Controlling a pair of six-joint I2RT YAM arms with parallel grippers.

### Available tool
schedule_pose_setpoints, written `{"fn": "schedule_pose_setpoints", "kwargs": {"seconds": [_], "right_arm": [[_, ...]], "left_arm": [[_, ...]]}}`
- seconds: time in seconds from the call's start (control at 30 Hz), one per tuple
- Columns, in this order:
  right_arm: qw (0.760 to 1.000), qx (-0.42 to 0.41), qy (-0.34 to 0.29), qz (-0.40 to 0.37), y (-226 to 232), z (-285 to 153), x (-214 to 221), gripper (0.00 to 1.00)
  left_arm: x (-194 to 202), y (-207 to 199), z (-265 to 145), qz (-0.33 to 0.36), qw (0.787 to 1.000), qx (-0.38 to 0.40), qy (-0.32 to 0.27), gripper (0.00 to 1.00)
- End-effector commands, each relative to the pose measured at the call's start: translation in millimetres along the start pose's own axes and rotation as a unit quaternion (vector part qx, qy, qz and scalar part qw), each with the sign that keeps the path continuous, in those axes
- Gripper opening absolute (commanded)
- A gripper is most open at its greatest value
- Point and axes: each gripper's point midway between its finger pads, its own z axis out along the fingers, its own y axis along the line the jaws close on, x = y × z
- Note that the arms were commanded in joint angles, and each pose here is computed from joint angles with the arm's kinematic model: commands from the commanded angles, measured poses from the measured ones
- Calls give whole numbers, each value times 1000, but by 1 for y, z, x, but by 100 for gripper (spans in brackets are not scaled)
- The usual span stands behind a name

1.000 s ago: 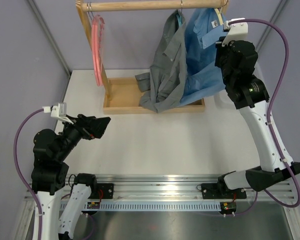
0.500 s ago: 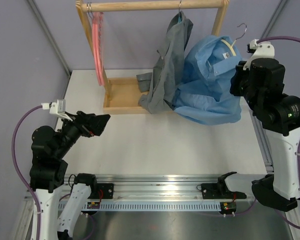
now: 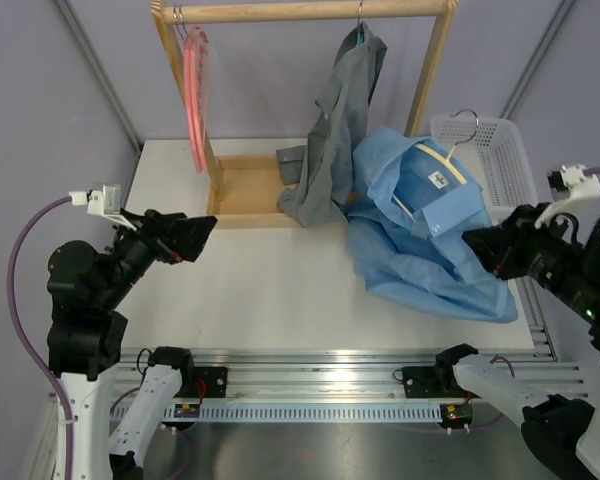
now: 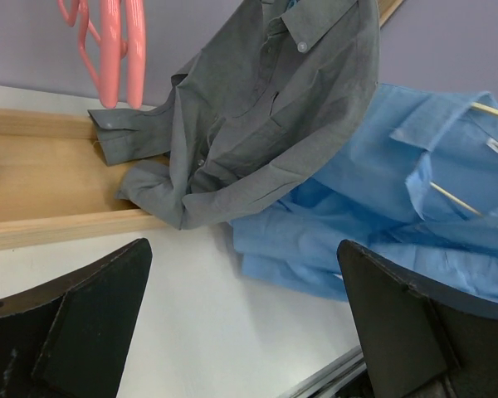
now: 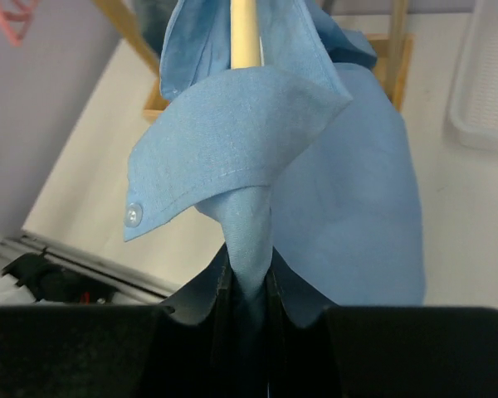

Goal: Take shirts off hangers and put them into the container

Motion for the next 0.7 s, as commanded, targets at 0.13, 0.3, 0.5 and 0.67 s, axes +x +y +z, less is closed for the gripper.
{"fn": "schedule_pose_setpoints", "kwargs": {"seconds": [0.13,0.3,0.5,0.67], "right_arm": [[981,-184,54,12,58,-33,36,0],[974,-210,79,19,66,1,47,0],[963,-252,89,24,80,33,46,0],[954,-285,87,20,91,39,39,0]], "left_arm": [[-14,-35,9,-20,996,83,16,99],[-23,-50,15,-31,992,118,21,99],[-33,-60,31,-64,987,147,22,99],[-30,-85,46,-88,979,180,42,99]]}}
